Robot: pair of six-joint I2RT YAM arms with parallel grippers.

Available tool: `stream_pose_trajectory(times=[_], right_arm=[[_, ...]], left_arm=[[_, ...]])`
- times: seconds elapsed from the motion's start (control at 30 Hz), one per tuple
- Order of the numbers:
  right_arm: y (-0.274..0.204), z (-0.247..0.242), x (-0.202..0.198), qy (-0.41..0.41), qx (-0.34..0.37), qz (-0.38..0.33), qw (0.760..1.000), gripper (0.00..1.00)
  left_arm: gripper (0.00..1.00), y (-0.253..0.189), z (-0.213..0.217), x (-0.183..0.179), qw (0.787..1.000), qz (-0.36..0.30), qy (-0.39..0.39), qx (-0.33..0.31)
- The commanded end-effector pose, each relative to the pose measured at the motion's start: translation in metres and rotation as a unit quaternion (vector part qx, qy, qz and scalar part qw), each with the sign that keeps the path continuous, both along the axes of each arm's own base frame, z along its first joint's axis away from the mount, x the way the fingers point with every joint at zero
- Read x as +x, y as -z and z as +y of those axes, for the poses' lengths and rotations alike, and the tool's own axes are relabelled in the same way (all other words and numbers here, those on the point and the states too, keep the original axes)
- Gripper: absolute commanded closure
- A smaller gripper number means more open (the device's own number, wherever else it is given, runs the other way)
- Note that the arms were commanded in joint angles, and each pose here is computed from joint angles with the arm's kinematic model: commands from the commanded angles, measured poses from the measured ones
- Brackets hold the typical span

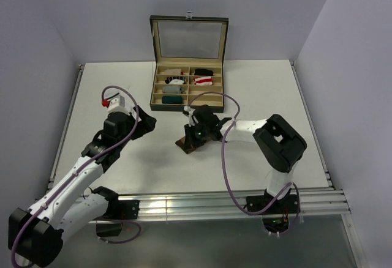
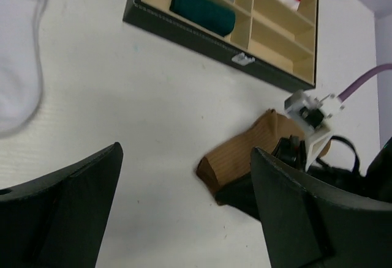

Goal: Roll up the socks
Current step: Roll the sock at the center of the board.

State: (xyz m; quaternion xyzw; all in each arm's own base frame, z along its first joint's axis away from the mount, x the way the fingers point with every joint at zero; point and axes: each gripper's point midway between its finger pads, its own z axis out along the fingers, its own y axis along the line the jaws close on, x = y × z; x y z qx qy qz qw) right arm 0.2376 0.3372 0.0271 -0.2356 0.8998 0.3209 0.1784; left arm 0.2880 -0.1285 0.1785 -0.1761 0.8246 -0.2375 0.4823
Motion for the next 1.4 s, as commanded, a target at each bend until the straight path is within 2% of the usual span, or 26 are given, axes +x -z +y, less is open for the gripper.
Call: stream_pose_trajectory(times=[0.0, 0.2, 0.47, 0.9, 1.0, 1.2, 1.37], right_arm=[[-0.031, 0.016, -0.005, -0.014, 0.114, 0.033, 0.993, 1.00], [-0.035, 0.004, -0.004, 0.010, 0.193, 0.089, 0.977, 1.00], [-0.020, -0.019, 0.001, 0.082, 0.222, 0.151, 0.960, 1.00], [0.018, -0.044, -0.006, 0.159, 0.161, 0.215, 0.950, 1.00], [0.023, -0.046, -0.006, 0.164, 0.152, 0.219, 0.950, 1.00], [0.024, -0.044, -0.001, 0.162, 0.147, 0.218, 0.951, 1.00], [0.025, -0.045, 0.001, 0.165, 0.138, 0.213, 0.953, 1.00]], left_arm=[[0.11, 0.007, -0.016, -0.005, 1.000, 0.017, 0.011, -0.022], [0.16, 0.036, -0.031, -0.014, 0.997, 0.060, 0.042, -0.015], [0.24, 0.062, -0.056, -0.025, 0.988, 0.110, 0.106, 0.005], [0.33, 0.099, -0.093, -0.038, 0.965, 0.173, 0.194, 0.039], [0.37, 0.102, -0.103, -0.039, 0.961, 0.172, 0.213, 0.047], [0.38, 0.109, -0.117, -0.041, 0.953, 0.175, 0.238, 0.060], [0.41, 0.113, -0.122, -0.033, 0.956, 0.168, 0.232, 0.059]])
